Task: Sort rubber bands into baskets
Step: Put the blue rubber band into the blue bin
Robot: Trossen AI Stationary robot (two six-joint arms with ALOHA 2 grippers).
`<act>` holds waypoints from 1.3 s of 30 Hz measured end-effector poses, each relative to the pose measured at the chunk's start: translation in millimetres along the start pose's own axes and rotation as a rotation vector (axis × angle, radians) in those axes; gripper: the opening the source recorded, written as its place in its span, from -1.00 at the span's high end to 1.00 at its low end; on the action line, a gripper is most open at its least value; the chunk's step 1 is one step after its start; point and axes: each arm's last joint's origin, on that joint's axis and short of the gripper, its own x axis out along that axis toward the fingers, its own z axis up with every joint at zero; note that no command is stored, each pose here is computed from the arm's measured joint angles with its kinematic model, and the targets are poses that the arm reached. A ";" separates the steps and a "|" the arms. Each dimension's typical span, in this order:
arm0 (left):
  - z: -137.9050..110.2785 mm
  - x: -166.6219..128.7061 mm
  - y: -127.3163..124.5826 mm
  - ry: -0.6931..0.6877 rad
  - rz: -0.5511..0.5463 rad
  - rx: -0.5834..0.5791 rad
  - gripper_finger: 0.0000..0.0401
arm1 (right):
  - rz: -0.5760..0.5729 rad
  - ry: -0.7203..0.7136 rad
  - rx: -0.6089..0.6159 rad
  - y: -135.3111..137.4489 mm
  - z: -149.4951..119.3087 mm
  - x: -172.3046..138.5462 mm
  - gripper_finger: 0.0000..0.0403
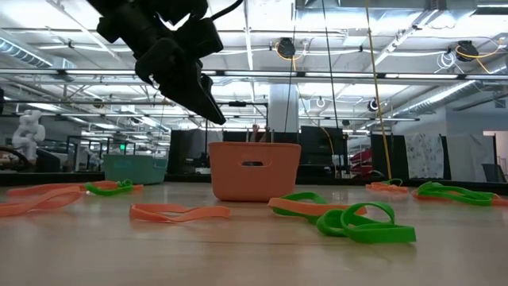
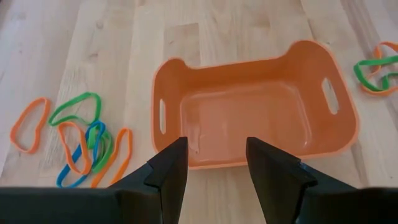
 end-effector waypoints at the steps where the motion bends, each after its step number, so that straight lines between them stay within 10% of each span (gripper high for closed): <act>1: 0.0 0.0 0.0 0.000 0.000 -0.004 0.15 | -0.001 -0.010 -0.005 0.4 2.1 1.4 1.00; 14: 0.1 0.0 0.0 -0.001 0.000 -0.025 0.15 | 0.065 -0.127 -0.101 18.4 41.7 36.9 1.00; 23: -0.2 0.0 -0.7 0.001 -0.022 -0.047 0.15 | -0.049 0.085 -0.111 12.5 38.2 71.8 1.00; 39: -1.6 0.0 -0.9 0.016 -0.023 -0.047 0.15 | -0.129 0.244 -0.050 -2.2 32.8 47.4 1.00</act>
